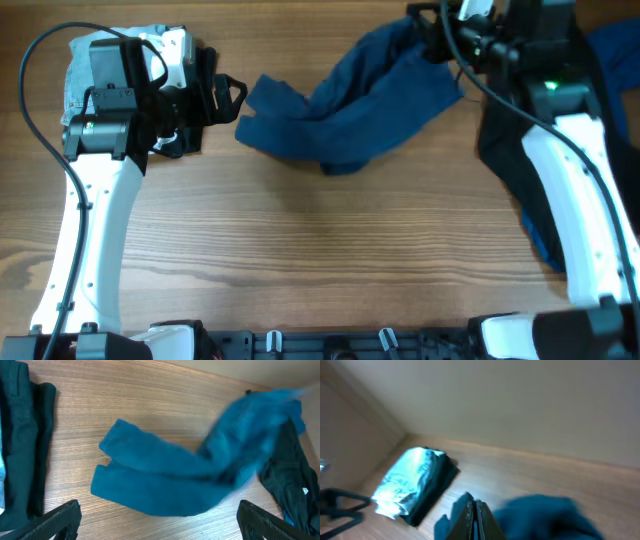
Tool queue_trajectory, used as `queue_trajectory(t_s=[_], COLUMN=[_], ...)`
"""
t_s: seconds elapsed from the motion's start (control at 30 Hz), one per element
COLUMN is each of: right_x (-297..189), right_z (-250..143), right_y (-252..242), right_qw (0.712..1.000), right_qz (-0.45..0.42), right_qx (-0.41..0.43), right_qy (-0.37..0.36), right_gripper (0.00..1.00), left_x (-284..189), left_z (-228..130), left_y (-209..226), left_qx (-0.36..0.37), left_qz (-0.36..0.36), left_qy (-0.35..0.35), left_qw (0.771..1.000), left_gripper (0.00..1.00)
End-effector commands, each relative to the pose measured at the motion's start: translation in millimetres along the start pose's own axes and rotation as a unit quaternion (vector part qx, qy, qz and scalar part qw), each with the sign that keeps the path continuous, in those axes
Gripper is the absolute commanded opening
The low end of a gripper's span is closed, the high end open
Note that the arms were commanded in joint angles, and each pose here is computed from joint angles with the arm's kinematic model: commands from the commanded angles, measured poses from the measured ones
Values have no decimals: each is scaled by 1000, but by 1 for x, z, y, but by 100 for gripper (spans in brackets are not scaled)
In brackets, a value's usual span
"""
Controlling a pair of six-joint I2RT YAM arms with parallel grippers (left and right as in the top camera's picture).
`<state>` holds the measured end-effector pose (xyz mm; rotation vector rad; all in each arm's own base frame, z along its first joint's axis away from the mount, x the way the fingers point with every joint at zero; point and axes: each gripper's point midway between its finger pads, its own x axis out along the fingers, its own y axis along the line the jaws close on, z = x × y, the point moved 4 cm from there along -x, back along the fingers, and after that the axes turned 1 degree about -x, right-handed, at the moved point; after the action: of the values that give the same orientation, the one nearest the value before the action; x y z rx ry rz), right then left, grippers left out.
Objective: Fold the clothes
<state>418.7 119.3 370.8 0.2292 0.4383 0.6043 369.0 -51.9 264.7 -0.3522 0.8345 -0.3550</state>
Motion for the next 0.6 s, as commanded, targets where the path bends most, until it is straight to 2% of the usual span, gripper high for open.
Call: queue_trajectory(t_s=[0.0,0.07,0.13,0.17,0.2,0.27,0.33,0.4,0.47,0.57], right_x=[-23,-23,-19,-18,-16,-10,2,22,41,75], right_z=[20,13,-2,-9,-18,-39,-70,-100,-121,-130], right_y=[20,14,-7,-16,-25,-41,-63,-79,-91,-100], right_qw=[999,1000,998,995,992,983,966,955,948,959], right_qz=[19,0,-65,-92,-117,-157,-199,-207,-205,-162], right_qx=[-32,-27,-4,12,21,47,93,116,135,128], right_qy=[-29,-14,17,29,47,85,133,177,204,196], right_gripper=[4,4,5,13,34,57,68,73,74,75], left_x=[-4,-4,-4,-4,-4,-4,-4,-4,-4,-1], left_z=[5,5,3,3,3,2,0,-1,-2,-4], left_y=[-6,-7,-6,-6,-6,-6,-6,-5,-5,-3], left_qx=[11,11,9,9,9,8,6,4,3,0], left_qz=[-16,-19,-19,-18,-18,-18,-17,-17,-15,-11], left_qy=[-6,-5,-2,-2,-1,1,5,8,11,16], left_qw=[1000,1000,1000,1000,1000,1000,1000,1000,1000,1000], left_gripper=[99,100,99,100,100,99,99,99,99,99])
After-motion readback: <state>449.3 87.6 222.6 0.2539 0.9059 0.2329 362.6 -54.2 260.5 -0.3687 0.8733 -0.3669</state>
